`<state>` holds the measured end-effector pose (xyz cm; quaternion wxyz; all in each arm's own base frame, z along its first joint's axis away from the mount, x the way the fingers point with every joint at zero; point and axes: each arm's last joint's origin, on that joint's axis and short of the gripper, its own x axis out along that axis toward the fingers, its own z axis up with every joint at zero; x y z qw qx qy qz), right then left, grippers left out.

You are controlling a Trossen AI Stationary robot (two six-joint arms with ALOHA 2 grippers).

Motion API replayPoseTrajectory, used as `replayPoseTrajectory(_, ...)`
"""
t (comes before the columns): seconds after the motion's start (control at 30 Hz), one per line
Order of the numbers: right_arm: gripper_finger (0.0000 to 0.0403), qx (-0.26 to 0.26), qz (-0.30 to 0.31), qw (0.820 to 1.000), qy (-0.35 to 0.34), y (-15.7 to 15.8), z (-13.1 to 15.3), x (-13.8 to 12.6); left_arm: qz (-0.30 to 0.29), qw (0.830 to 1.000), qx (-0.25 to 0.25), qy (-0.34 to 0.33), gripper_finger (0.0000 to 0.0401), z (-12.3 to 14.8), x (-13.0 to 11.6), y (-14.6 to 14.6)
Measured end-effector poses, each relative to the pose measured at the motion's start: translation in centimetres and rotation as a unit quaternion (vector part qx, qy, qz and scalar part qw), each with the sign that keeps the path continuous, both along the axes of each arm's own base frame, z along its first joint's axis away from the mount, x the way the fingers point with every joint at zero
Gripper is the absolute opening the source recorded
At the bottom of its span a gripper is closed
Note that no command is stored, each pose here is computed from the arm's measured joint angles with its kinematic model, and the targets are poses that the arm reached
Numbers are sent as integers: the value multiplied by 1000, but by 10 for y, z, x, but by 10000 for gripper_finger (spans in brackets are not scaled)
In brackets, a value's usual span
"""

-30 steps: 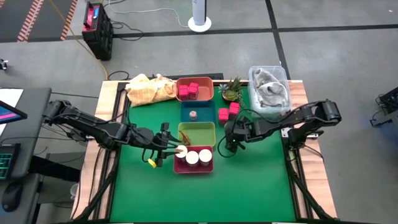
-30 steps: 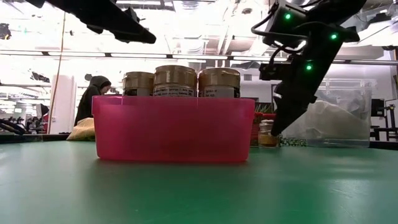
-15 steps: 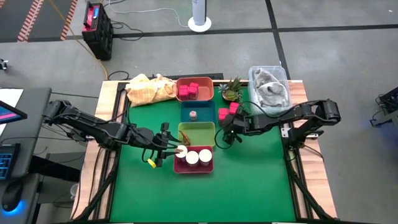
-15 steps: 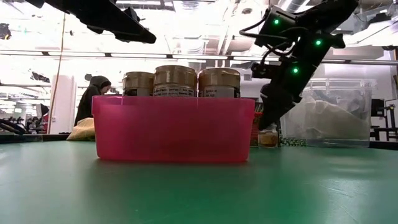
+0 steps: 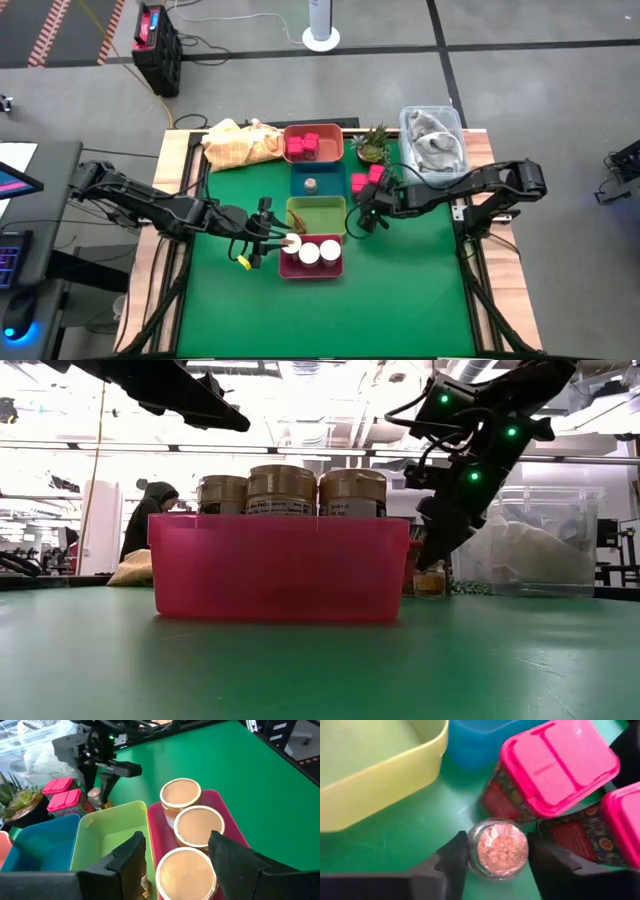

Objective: Sort spices by type
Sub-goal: Put the brown seasoning bottle into the blue bin

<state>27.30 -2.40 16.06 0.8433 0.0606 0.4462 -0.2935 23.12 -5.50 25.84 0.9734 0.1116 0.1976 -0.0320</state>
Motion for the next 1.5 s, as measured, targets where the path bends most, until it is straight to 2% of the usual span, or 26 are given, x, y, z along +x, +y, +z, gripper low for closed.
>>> replayPoseTrajectory(0.1,164,-1,-5,1000,-8,0,2,1,0,1000,0,2,206,0,0,0)
replayPoseTrajectory(0.3,164,28,3,999,-24,5,3,3,0,1000,0,3,206,-1,0,0)
replayPoseTrajectory(0.43,166,57,36,997,-33,18,11,10,0,1000,0,3,206,0,0,0)
replayPoseTrajectory(0.53,169,54,60,995,-54,27,26,21,-1,1000,1,3,206,-1,0,0)
replayPoseTrajectory(0.63,168,34,74,995,-63,33,46,29,0,1000,1,3,206,-1,0,0)
replayPoseTrajectory(0.8,168,-48,88,990,-94,42,77,42,0,1000,0,3,206,-1,0,0)
replayPoseTrajectory(0.93,168,-99,96,985,-99,41,89,48,0,1000,0,3,206,-1,0,0)
replayPoseTrajectory(1.07,168,-128,95,981,-114,27,95,53,0,1000,0,2,206,0,0,0)
replayPoseTrajectory(1.27,168,-156,80,979,-103,-7,78,71,11,1000,4,-3,206,0,0,1)
replayPoseTrajectory(1.5,169,-139,70,985,-69,-48,32,89,37,999,13,18,206,-4,-2,3)
